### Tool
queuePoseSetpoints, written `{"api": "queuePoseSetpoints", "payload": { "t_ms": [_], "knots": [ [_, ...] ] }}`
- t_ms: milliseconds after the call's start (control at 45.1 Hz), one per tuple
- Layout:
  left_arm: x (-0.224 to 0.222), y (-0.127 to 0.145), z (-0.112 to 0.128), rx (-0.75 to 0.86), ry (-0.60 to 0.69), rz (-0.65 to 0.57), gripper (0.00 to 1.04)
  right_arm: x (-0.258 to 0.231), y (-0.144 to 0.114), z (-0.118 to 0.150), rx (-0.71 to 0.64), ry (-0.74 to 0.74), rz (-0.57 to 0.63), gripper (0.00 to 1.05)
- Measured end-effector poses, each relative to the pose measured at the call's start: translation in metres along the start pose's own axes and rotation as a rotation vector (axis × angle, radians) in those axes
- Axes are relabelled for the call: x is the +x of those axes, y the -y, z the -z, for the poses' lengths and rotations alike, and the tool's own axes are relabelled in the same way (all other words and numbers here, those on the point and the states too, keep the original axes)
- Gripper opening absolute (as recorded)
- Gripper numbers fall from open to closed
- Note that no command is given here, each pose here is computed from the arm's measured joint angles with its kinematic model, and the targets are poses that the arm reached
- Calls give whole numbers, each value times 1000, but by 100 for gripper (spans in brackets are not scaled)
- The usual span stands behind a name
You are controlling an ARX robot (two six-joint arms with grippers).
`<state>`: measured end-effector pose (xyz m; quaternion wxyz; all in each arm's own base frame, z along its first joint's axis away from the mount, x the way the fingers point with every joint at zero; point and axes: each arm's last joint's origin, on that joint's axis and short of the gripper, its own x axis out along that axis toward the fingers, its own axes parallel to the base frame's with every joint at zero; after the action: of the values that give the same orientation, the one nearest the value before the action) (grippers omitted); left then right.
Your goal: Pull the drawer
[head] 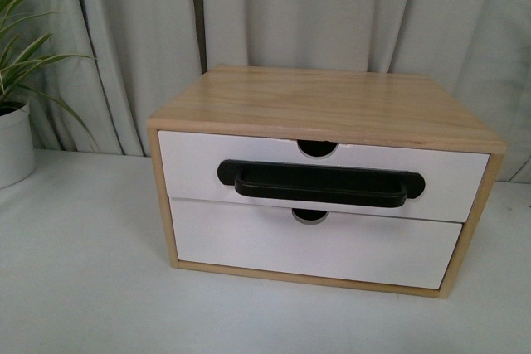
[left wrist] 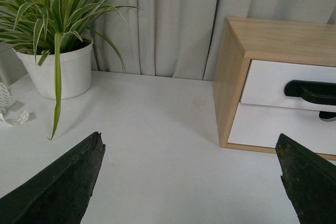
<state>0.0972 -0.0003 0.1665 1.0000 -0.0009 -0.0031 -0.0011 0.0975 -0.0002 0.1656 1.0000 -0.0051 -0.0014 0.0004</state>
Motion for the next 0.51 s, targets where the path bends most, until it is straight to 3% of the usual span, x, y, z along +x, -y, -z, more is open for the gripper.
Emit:
{"api": "queuePoseSetpoints", "payload": {
  "t_ms": [510],
  "knots": [
    [0, 0, 0, 0, 0, 0, 99, 0, 0, 0, 0, 0, 0, 96]
  ]
}}
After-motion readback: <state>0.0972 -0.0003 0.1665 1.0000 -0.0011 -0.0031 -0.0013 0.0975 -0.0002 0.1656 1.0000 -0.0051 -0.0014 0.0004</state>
